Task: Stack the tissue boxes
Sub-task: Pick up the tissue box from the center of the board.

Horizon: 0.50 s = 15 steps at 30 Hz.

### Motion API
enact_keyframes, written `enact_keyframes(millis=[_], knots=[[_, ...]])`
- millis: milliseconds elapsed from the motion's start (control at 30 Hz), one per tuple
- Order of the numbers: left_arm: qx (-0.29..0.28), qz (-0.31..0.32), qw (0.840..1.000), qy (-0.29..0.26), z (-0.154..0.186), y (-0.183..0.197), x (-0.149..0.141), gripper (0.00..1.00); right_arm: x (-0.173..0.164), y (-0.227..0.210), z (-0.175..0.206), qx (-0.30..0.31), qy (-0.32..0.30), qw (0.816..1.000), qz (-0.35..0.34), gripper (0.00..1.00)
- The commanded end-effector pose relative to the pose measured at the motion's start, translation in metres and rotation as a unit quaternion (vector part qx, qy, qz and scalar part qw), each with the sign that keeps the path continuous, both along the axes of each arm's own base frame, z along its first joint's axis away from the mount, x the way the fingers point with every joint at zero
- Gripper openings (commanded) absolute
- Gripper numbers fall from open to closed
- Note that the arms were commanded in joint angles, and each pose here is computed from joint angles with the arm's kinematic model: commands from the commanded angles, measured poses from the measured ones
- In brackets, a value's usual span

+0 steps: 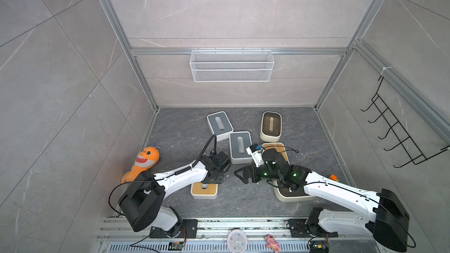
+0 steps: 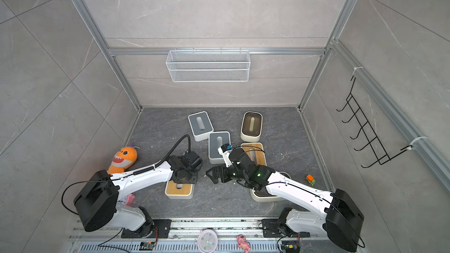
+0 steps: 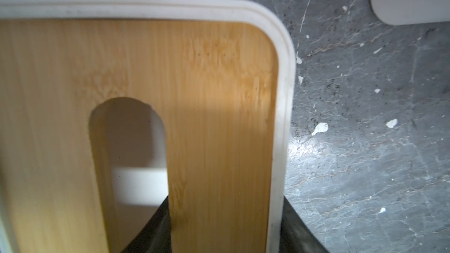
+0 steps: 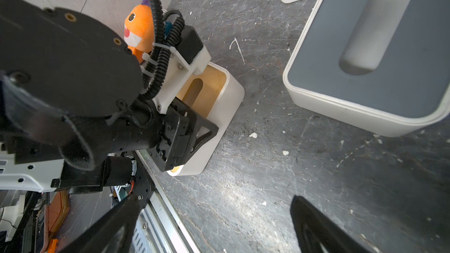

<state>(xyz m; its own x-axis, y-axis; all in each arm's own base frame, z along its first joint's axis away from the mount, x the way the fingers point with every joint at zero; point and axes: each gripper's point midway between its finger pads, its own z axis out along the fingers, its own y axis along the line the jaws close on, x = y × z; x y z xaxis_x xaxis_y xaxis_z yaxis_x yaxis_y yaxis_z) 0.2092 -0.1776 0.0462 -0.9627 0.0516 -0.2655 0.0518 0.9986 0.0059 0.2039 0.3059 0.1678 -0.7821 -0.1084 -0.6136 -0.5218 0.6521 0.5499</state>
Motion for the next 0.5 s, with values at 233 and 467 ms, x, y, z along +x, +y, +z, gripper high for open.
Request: enact_keyframes(millis=[233, 467], knots=[[-0.008, 0.005, 1.000, -0.011, 0.016, 0.002, 0.001, 0.45, -0.006, -0.010, -0.007, -0.007, 0.008, 1.000, 0.009, 0.99], [-0.013, -0.010, 0.999, -0.028, 0.038, 0.003, 0.003, 0.42, -0.008, -0.015, -0.006, -0.007, 0.005, 1.000, 0.006, 1.00]])
